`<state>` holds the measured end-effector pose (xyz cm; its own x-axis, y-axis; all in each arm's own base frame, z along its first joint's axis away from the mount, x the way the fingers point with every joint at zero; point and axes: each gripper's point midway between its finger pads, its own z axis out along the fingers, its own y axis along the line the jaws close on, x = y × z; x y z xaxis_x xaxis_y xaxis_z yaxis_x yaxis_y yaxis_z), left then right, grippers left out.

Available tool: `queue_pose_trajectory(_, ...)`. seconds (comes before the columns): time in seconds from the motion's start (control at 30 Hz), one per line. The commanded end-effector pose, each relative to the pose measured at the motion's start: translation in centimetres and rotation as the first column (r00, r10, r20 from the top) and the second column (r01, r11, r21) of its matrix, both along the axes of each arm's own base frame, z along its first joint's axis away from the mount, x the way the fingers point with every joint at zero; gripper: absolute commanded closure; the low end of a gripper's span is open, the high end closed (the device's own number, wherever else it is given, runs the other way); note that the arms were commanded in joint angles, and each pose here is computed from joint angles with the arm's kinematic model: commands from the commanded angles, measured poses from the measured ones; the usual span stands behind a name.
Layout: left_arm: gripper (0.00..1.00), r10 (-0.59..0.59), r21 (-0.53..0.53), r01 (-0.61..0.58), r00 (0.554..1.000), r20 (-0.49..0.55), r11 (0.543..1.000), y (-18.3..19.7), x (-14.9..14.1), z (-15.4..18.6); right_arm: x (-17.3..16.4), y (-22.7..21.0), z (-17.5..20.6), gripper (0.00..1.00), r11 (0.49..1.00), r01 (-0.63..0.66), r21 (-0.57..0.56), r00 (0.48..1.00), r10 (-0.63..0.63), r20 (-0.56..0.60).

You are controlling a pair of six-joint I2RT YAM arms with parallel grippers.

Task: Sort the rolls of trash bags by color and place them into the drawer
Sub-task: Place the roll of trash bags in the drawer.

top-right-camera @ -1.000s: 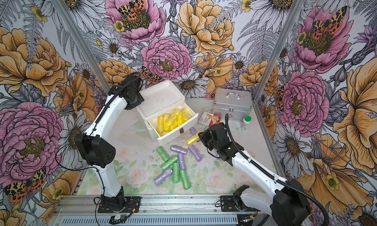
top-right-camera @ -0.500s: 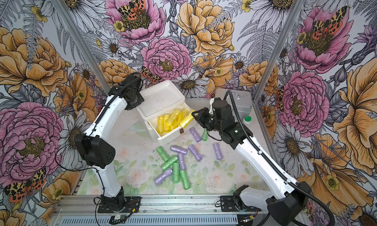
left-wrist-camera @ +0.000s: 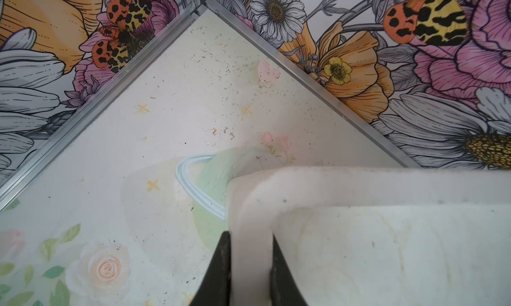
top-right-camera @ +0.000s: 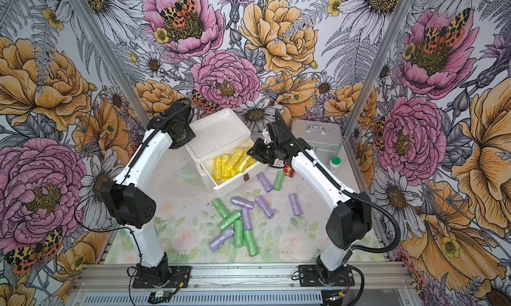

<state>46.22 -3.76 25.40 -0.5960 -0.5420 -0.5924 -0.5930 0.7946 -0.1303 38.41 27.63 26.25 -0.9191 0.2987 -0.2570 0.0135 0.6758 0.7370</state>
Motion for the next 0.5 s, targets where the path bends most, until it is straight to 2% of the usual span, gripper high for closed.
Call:
queue_pose_trajectory(0.0, 1.00, -0.092, -0.259, 0.046, 0.981, -0.169, 0.965, -6.4, -0.7, -6.8, 0.7, 0.4, 0.6, 0.72, 1.000, -0.028, 0.004, 0.999, 0.028, 0.020)
queue_pose_trajectory(0.03, 1.00, -0.095, -0.262, 0.048, 0.981, -0.168, 0.964, -6.5, -0.6, -6.8, 0.9, 0.6, 0.3, 0.68, 1.000, -0.031, 0.005, 0.999, 0.031, 0.013)
queue_pose_trajectory(0.1, 1.00, -0.098, -0.264, 0.050, 0.981, -0.170, 0.963, -6.6, -0.6, -6.8, 1.3, 0.7, 0.0, 0.54, 1.000, -0.031, 0.003, 1.000, 0.031, 0.006)
queue_pose_trajectory(0.17, 1.00, -0.097, -0.264, 0.050, 0.981, -0.169, 0.963, -6.6, -0.6, -6.8, 1.8, 0.5, 0.0, 0.46, 1.000, -0.021, -0.003, 1.000, 0.021, 0.010)
queue_pose_trajectory(0.37, 1.00, -0.095, -0.263, 0.048, 0.981, -0.168, 0.964, -6.5, -0.6, -6.8, 2.2, -0.7, 1.6, 0.45, 1.000, 0.005, 0.006, 0.999, -0.005, 0.040)
queue_pose_trajectory(0.47, 1.00, -0.098, -0.265, 0.050, 0.980, -0.171, 0.963, -6.6, -0.5, -6.9, 1.7, -1.8, 3.0, 0.48, 1.000, 0.021, 0.001, 0.997, -0.021, 0.080)
